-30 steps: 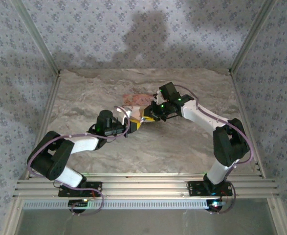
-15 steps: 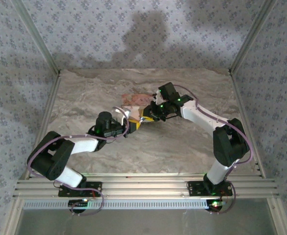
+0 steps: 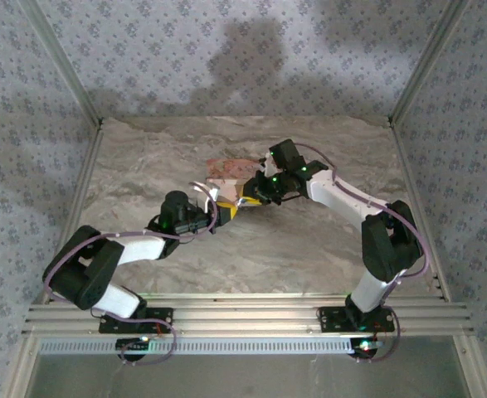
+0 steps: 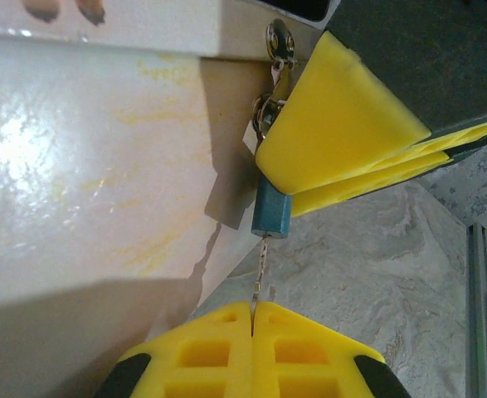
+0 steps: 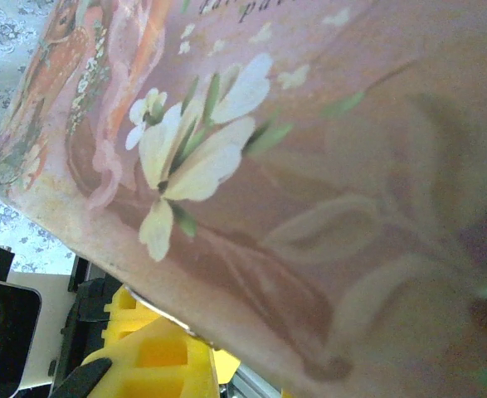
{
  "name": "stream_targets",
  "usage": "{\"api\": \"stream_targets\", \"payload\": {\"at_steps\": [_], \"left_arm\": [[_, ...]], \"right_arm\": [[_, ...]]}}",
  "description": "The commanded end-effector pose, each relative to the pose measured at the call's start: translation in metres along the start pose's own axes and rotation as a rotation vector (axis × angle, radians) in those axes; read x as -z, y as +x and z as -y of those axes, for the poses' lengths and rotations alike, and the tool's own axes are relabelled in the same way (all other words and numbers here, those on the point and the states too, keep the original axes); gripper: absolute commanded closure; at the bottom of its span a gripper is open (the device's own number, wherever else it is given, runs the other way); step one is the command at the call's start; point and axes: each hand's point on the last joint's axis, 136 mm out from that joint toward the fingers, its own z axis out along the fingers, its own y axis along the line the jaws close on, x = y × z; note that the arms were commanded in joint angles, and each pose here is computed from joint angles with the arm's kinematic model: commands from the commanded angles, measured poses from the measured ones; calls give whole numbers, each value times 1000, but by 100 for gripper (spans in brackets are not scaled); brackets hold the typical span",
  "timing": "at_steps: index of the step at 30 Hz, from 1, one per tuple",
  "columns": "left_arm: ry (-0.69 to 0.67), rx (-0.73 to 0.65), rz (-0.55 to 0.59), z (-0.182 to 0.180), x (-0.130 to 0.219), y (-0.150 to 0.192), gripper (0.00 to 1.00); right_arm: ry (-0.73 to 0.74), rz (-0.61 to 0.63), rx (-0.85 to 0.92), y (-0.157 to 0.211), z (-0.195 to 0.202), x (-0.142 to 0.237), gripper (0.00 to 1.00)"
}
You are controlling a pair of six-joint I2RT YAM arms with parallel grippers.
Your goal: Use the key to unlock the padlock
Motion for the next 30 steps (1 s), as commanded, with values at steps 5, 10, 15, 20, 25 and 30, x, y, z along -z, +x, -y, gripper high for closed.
{"api": "stream_targets", "payload": {"at_steps": [5, 10, 15, 20, 25, 30], "left_arm": [[42, -35, 48, 13, -4, -15, 100], [41, -35, 45, 12, -5, -16, 100], [34, -31, 41, 10, -8, -16, 100], [28, -39, 63, 9, -9, -22, 100], [30, -46, 93, 9, -8, -27, 100], [32, -69, 144, 12, -2, -33, 100]], "right_arm": [[-73, 10, 49, -3, -19, 1, 100], [-80, -3, 44, -3, -21, -3, 100], [-83, 1, 51, -5, -25, -1, 100], [-80, -9, 44, -4, -21, -4, 100], [-86, -15, 45, -2, -22, -4, 100], [-84, -28, 46, -1, -21, -3, 100]]}}
